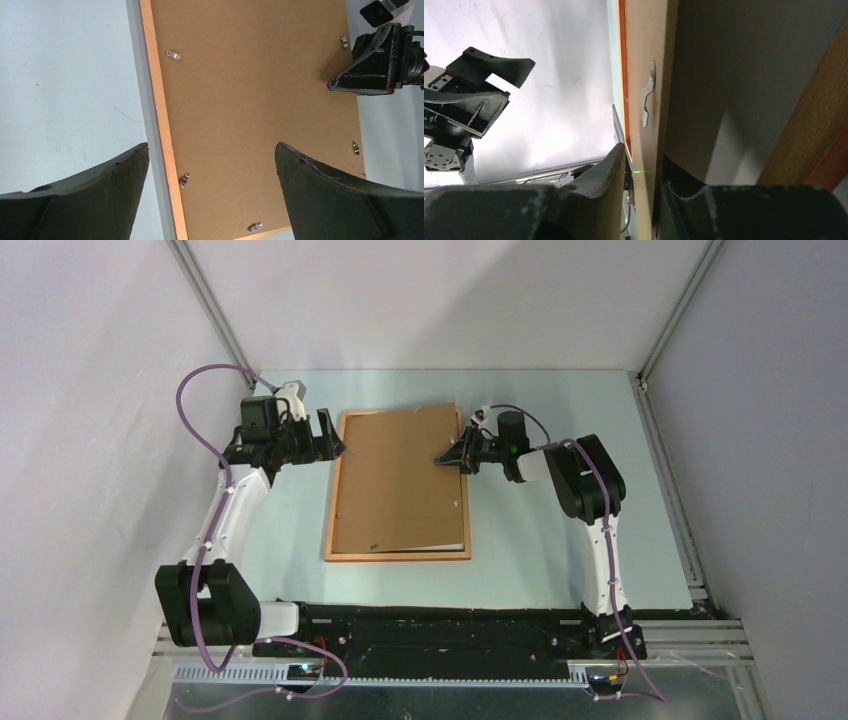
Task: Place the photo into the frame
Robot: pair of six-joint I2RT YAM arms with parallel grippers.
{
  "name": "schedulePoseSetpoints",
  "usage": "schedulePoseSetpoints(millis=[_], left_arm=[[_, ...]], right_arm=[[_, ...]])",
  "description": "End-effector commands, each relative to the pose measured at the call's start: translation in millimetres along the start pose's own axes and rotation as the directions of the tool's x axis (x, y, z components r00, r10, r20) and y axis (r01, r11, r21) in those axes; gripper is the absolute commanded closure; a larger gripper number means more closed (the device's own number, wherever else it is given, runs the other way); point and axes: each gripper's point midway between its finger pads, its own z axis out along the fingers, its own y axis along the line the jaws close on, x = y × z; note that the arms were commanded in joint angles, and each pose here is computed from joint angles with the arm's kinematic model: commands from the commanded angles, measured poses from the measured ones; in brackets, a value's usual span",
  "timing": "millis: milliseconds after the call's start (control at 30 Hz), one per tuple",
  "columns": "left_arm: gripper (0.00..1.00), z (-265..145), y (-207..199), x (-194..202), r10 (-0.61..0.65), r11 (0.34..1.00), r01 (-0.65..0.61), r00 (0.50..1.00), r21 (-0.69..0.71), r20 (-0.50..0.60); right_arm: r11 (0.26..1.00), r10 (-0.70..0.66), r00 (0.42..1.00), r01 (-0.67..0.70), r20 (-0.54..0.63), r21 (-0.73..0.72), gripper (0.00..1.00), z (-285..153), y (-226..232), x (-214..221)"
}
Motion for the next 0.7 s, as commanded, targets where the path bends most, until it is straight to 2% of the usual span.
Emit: schedulePoseSetpoints(millis=[0,433,667], left_arm=[[0.00,-2.4,-1.8,-3.9,0.003,1.000,-0.003,1.000,0.014,0.024],[0.00,-2.5,-2.1,-3.7,0.004,1.000,-0.004,1.000,0.016,0.024],[0.00,-2.3,-3.4,-2.6,0.004,1.000,-0.004,1.000,0.023,0.021]], right_arm=[[0.997,-0.071,0.997,0.071,-0.007,-0.028,0.68,2.8,12.3,-4.8],[0.996,-0.078,0.997,0.078,-0.017,0.042,0.37,3.4,6.7,-2.1],[0.991,-0.104,0.994,0.108,-0.041,0.085,0.30,7.5,6.9,-6.1]])
